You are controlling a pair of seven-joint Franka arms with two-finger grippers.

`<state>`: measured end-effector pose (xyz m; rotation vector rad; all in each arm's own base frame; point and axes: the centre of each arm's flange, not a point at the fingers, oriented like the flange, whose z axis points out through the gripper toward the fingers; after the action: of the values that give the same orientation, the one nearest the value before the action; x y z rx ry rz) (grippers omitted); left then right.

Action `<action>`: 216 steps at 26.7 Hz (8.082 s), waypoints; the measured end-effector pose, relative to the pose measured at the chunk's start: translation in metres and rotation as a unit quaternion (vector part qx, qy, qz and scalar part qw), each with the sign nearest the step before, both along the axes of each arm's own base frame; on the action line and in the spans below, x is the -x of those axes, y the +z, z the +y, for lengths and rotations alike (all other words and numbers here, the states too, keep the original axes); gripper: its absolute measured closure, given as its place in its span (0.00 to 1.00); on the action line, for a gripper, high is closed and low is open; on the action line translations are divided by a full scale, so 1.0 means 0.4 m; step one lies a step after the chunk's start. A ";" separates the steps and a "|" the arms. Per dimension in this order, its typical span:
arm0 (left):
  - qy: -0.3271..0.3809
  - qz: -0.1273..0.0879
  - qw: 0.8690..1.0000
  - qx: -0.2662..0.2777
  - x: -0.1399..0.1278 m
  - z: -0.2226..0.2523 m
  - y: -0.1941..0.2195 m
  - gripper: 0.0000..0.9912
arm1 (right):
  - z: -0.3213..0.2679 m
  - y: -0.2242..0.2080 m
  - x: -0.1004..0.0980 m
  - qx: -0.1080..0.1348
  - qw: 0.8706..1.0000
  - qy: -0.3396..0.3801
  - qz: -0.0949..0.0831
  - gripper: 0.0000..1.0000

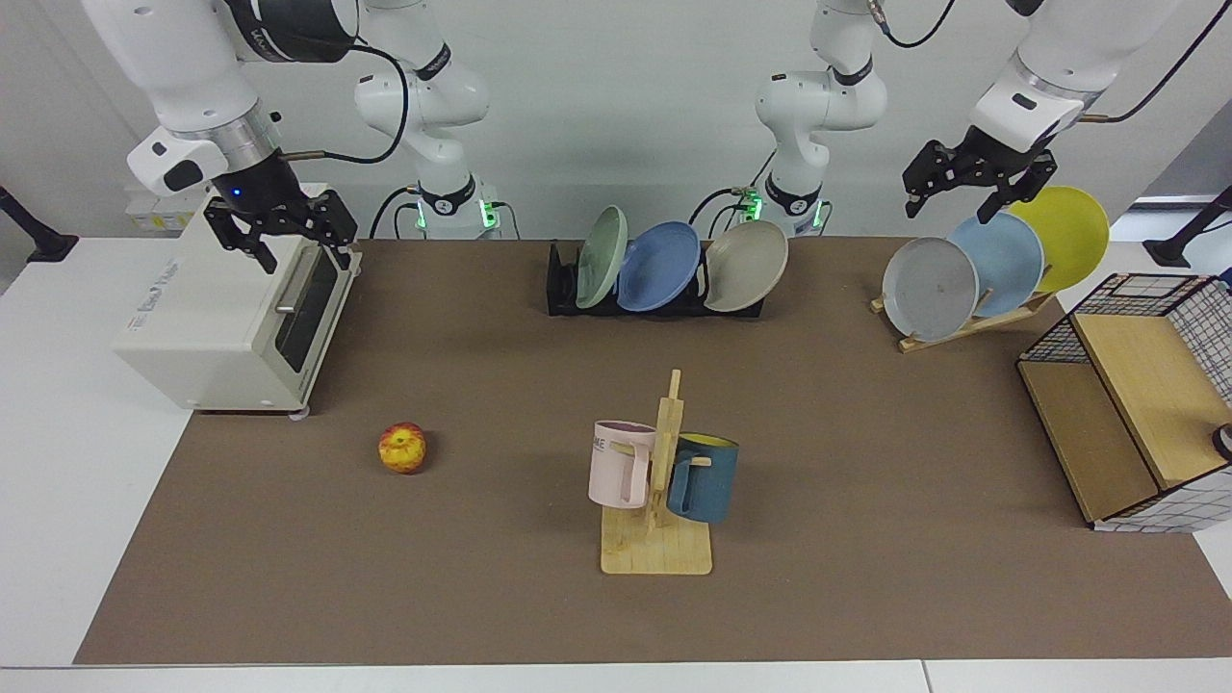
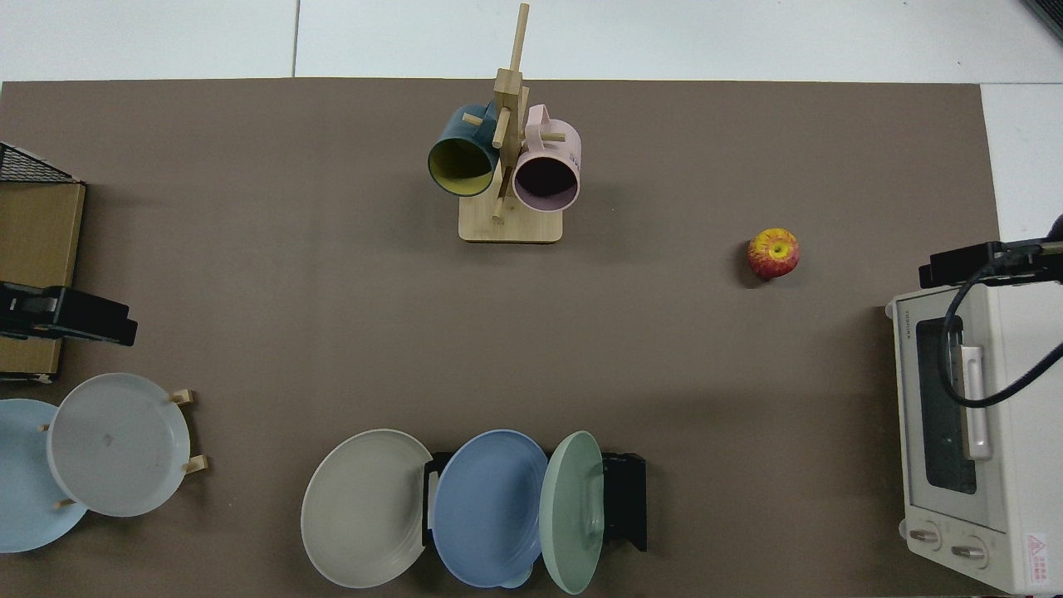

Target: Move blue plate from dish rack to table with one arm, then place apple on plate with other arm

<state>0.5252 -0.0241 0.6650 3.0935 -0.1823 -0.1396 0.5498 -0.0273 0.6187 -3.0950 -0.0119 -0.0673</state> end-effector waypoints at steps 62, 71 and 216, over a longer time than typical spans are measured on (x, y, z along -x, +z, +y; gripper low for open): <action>-0.080 0.014 0.987 0.137 0.275 -0.392 -0.451 0.00 | 0.146 -0.774 -0.280 0.039 0.997 0.056 -0.026 0.00; -0.068 0.036 0.983 0.164 0.405 -0.499 -0.636 0.00 | 0.144 -0.823 -0.258 0.040 0.997 0.057 -0.033 0.00; -0.025 -0.023 0.999 0.008 -0.001 -0.268 -0.064 0.12 | 1.036 -0.631 0.098 -0.016 0.999 0.017 -0.027 0.33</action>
<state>0.5258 -0.1312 0.6394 3.0785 -0.2613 -0.0693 0.5107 0.3872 0.3664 -3.0581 -0.0652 -0.1495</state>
